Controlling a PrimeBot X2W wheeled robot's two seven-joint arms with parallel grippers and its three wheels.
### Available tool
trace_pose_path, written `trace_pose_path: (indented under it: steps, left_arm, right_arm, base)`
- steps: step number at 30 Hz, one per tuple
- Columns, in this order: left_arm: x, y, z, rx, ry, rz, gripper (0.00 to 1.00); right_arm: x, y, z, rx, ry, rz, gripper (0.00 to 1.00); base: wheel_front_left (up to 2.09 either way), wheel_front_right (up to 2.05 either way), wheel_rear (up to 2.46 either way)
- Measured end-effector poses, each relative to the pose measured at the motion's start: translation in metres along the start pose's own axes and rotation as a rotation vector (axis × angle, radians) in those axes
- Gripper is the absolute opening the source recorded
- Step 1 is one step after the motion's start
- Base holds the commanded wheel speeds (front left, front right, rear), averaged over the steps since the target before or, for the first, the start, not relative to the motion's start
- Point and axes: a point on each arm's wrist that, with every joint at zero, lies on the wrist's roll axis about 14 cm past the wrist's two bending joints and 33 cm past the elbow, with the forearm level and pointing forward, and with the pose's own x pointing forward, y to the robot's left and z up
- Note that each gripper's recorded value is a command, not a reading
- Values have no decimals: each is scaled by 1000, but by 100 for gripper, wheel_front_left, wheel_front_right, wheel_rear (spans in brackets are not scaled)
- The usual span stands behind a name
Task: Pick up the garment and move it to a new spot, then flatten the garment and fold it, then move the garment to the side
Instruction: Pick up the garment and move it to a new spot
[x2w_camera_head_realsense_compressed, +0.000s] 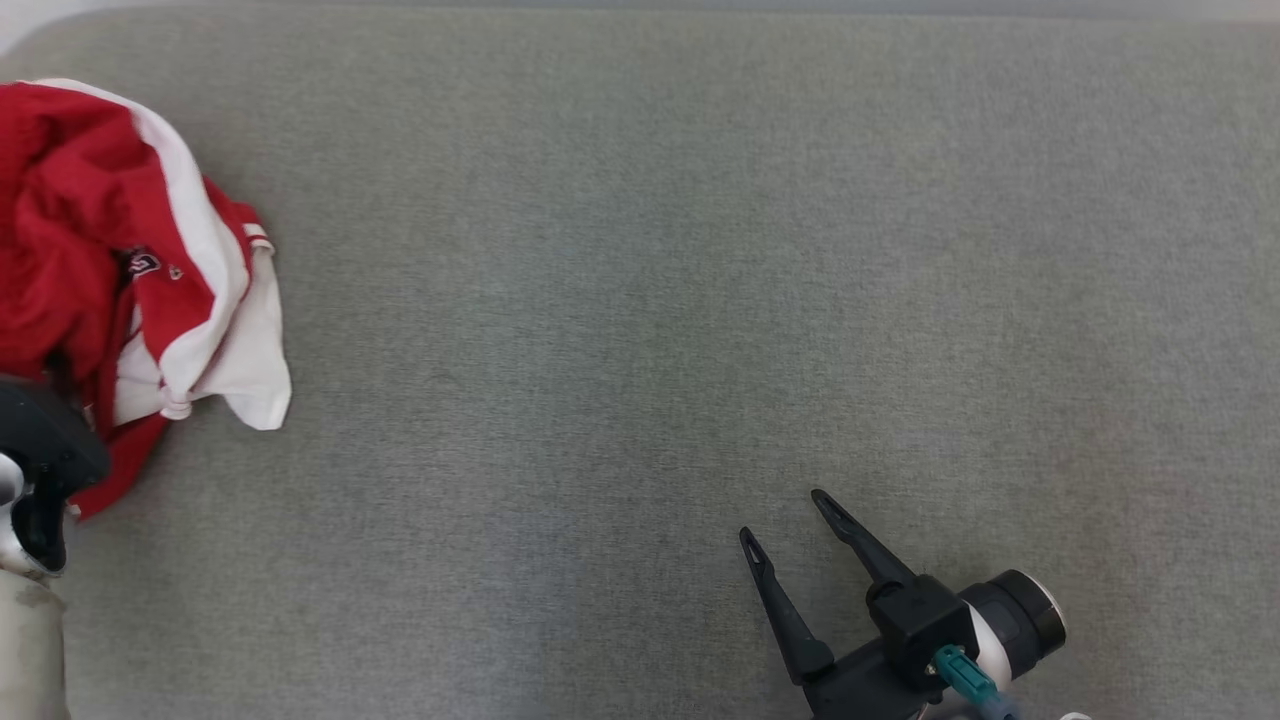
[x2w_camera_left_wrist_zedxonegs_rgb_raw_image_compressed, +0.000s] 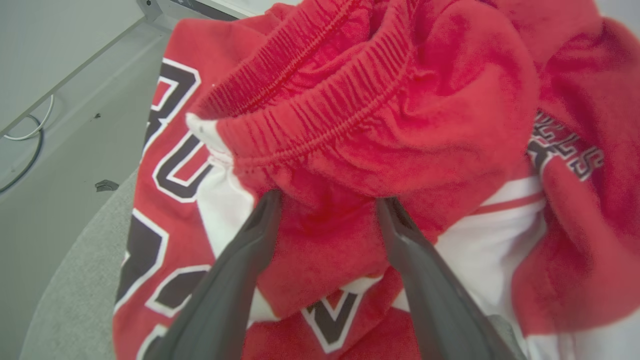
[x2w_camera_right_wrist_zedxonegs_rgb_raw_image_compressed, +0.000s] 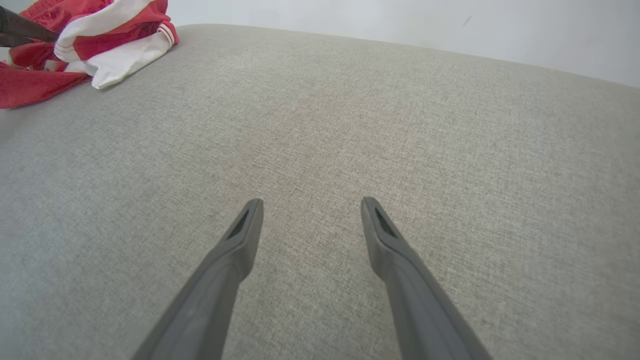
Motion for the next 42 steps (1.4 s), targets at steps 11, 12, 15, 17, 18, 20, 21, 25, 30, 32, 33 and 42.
trace_pose_path:
  steps: [11,12,15,17,18,20,21,25,30,32,33,42]
  left_arm:
    - [-6,-13,43,101,-122,-64,0]
    - [-10,-13,56,116,-150,-73,0]
    - [-30,-16,102,164,-258,-116,0]
    - [-46,-22,133,188,-336,-149,0]
    - [-55,-27,148,201,-373,-169,0]
    - [-74,-36,172,215,-440,-208,0]
    - [-84,-42,184,223,-475,-231,0]
    - [-124,-72,221,242,-587,-326,0]
    - [-174,-133,248,250,-696,-501,0]
    - [-196,-165,255,247,-743,-592,0]
    - [-208,-181,257,235,-761,-647,0]
    - [-277,-298,233,233,-820,-997,0]
  right_arm:
    - [-8,-3,4,42,-34,-20,100]
    - [-9,-2,8,45,-47,-19,100]
    - [-14,1,17,59,-81,-18,100]
    - [-18,3,22,65,-102,-20,100]
    - [-20,3,25,68,-113,-22,100]
    - [-25,3,30,73,-136,-29,100]
    - [-27,3,32,79,-146,-34,100]
    - [-39,2,40,86,-183,-54,100]
    - [-56,-4,47,92,-220,-96,100]
    - [-63,-10,50,90,-239,-123,100]
    - [-67,-14,53,87,-249,-137,100]
    - [-97,-46,58,82,-287,-268,100]
  base:
    - [0,0,0]
    - [0,0,0]
    - [0,0,0]
    - [0,0,0]
    - [0,0,0]
    - [0,0,0]
    - [0,0,0]
    - [0,0,0]
    - [0,0,0]
    - [0,0,0]
    - [0,0,0]
    - [0,0,0]
